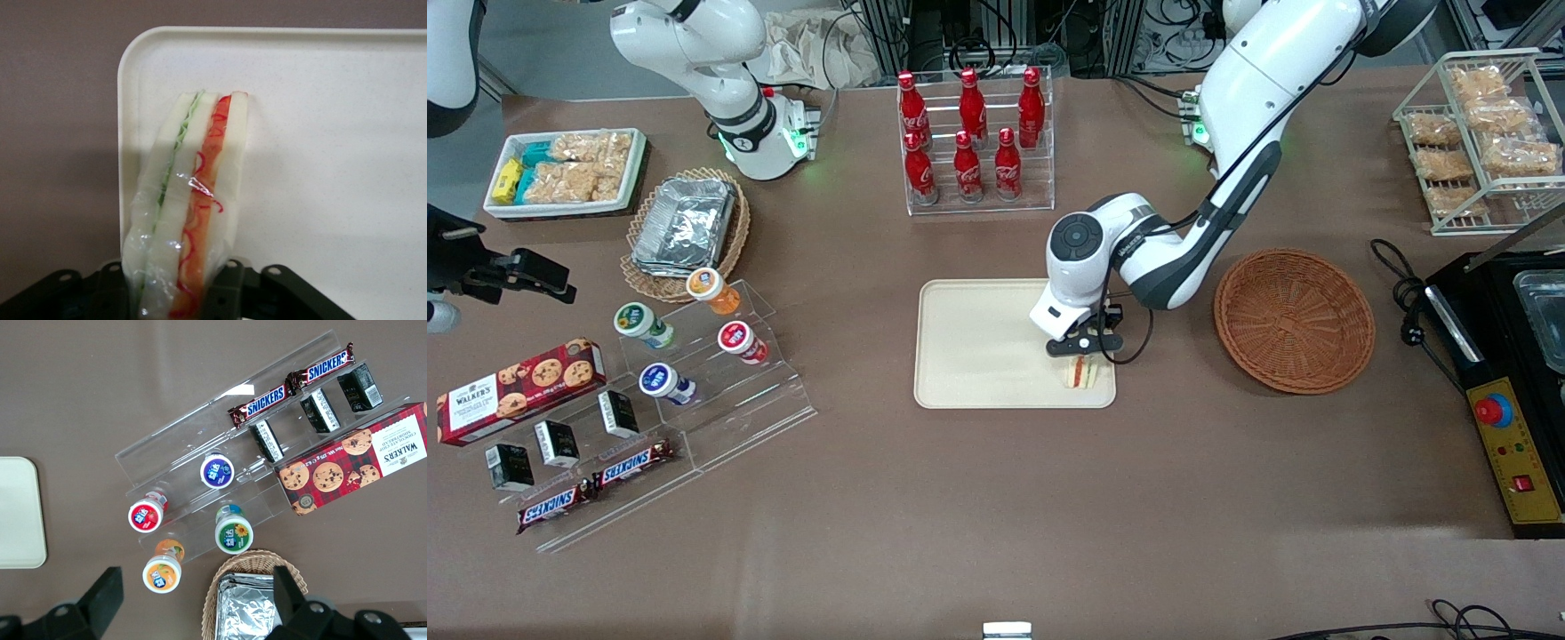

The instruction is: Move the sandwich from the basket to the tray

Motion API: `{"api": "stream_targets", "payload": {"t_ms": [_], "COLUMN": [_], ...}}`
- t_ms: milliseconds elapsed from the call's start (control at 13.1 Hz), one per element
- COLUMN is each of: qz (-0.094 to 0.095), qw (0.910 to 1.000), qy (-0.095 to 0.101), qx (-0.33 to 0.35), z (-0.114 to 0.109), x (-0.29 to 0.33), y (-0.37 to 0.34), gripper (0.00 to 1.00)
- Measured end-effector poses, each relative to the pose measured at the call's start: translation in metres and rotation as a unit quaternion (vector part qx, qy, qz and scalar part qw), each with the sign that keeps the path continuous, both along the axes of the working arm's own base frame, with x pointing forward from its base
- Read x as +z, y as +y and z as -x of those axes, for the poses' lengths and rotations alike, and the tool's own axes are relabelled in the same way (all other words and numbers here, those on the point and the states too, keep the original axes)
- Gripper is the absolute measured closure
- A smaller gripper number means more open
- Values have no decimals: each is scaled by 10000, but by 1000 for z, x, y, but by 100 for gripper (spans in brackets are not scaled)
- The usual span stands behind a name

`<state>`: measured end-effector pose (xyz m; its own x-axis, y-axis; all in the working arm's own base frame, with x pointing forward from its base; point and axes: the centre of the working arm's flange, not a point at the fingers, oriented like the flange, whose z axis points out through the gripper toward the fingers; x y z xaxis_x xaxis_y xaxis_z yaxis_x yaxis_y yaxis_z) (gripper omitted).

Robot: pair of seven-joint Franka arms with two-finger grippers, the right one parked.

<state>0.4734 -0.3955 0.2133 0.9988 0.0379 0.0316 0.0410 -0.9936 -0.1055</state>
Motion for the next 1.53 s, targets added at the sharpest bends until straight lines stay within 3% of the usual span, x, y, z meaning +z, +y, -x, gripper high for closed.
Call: {"api": "stream_targets", "payload": {"t_ms": [306,382,688,993,1375,1528], "qz": [-5,-2,47,-20,-67,58], "qw": [10000,10000,9999,9993,9959,9923], "qy": [10,6,-69,-91,-106,-206], "qx": [13,20,70,370,900,1222], "z": [-1,-1,-8,-27,-50,-60], "x": [-2,-1,6,44,167,242], "y": [1,1,-2,-4,-5,6], "gripper": [7,0,0,0,0,0]}}
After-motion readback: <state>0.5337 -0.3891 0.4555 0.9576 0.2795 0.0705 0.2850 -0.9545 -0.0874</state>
